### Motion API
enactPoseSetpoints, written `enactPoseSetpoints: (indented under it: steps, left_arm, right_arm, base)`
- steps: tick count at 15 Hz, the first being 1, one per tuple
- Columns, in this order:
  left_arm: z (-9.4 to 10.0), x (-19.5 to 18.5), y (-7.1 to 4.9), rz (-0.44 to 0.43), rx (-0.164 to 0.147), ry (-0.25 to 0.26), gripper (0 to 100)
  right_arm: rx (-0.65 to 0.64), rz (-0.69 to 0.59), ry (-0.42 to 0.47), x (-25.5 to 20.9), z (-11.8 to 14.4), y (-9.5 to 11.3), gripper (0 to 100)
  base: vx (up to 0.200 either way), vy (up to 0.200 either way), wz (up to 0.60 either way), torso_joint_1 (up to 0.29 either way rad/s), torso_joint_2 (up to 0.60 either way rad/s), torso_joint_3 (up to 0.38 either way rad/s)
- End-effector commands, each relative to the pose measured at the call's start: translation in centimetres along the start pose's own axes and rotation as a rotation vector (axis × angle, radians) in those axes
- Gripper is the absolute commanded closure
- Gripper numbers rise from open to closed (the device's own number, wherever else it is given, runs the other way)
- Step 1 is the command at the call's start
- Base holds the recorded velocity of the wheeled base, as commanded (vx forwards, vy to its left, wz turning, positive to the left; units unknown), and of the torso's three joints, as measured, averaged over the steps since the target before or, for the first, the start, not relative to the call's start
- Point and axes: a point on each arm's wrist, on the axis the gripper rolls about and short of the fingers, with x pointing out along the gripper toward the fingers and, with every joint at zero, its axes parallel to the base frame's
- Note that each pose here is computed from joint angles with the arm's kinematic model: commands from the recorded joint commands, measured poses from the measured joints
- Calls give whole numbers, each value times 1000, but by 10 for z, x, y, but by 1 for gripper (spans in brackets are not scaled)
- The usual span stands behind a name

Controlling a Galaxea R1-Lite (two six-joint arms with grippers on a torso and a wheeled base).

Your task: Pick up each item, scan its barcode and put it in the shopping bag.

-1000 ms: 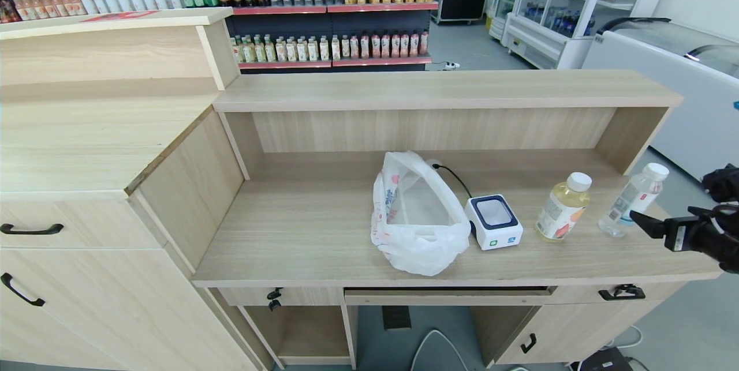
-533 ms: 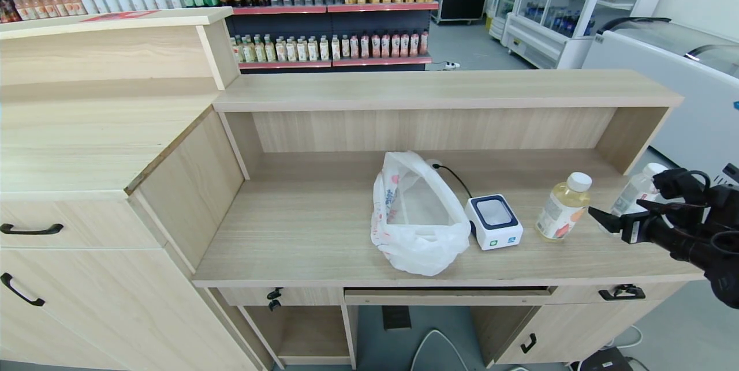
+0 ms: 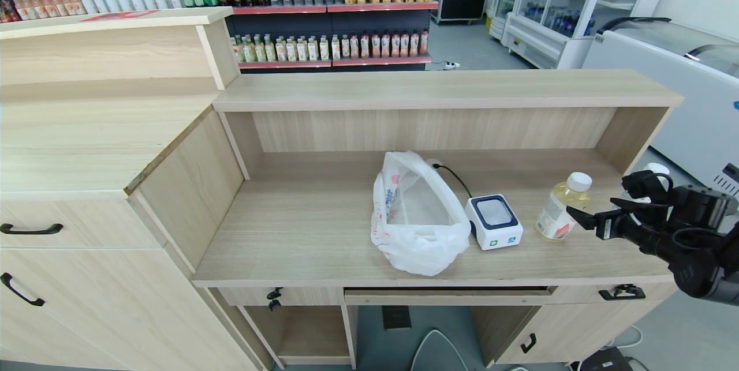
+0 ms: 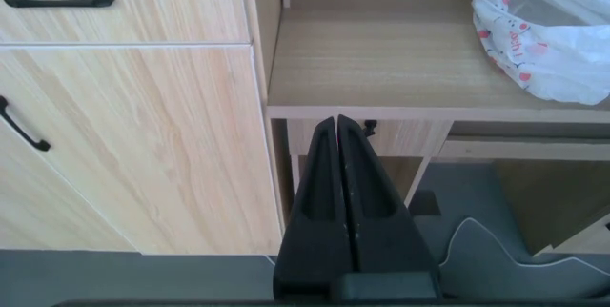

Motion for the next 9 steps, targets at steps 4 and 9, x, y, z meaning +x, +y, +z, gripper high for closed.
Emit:
enactPoseSetpoints:
  steps: [4,9]
  left_arm:
    - [0,0,0,0,0,0,100]
    - [0,0,0,0,0,0,100]
  right_arm:
    - [8,58,25,26,-21,16,0]
    - [9,85,-9,48,-21,24,0]
  base:
    - [0,0,0,0,0,0]
    - [0,0,0,0,0,0]
